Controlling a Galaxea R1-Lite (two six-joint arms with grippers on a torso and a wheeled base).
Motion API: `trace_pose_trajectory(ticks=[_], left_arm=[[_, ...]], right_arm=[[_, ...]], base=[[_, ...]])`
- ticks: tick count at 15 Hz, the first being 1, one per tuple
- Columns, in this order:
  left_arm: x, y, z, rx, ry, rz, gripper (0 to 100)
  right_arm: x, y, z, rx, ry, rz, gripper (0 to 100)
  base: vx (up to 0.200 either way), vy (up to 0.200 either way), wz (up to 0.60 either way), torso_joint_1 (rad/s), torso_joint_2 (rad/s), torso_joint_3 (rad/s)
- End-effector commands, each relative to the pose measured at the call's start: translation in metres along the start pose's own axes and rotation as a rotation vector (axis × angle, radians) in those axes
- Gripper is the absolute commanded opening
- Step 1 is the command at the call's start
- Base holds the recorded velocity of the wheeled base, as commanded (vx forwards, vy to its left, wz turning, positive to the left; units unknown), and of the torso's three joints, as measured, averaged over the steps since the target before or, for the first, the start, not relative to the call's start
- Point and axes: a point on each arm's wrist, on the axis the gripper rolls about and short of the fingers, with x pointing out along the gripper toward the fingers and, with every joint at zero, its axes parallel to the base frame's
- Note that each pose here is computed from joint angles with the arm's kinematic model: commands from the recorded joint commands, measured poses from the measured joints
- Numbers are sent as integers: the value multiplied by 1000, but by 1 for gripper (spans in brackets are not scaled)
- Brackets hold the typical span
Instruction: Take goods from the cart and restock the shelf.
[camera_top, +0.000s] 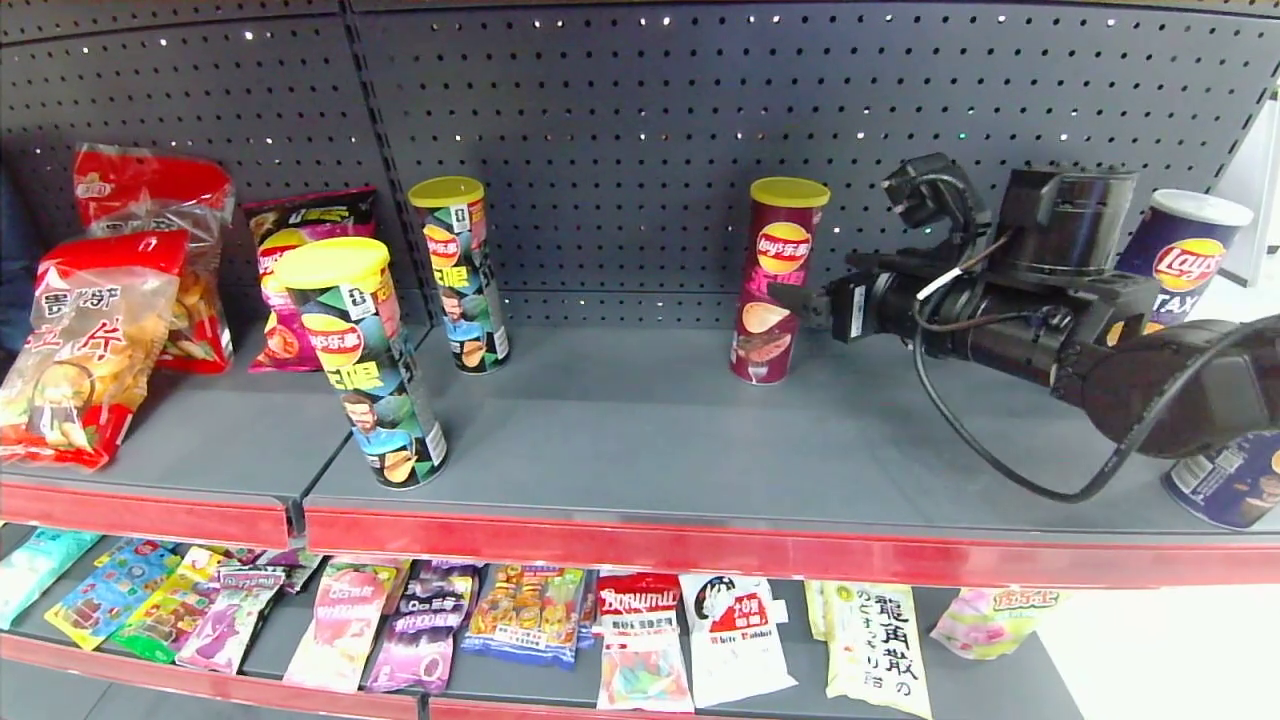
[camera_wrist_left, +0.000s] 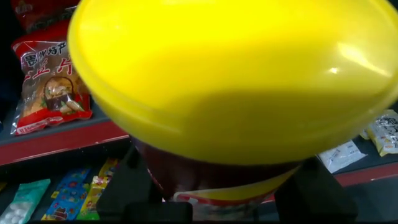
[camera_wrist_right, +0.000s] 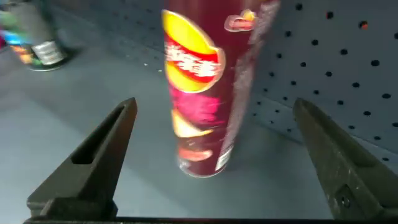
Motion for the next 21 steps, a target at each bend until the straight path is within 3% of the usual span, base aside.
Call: trace_pose_trajectory(ticks=[1, 7, 17, 18, 21], left_arm=[[1, 0, -1, -1, 5, -1, 0], [0, 0, -2, -1, 5, -3, 0], [0, -1, -3, -2, 9, -3, 0], [0, -1, -3, -1, 8, -3, 0], [1, -1, -7, -2, 15, -5, 0]], right_arm=[[21, -4, -7, 2, 9, -14, 100], [56, -1, 8, 5, -70, -5, 100], [70, 8, 6, 4, -76, -4, 100], [70, 9, 5, 4, -73, -4, 0], [68, 12, 6, 4, -72, -1, 0]], base=[[0, 0, 0, 0, 0, 0], [0, 0, 0, 0, 0, 0], [0, 0, 0, 0, 0, 0], [0, 0, 0, 0, 0, 0], [0, 0, 0, 0, 0, 0]])
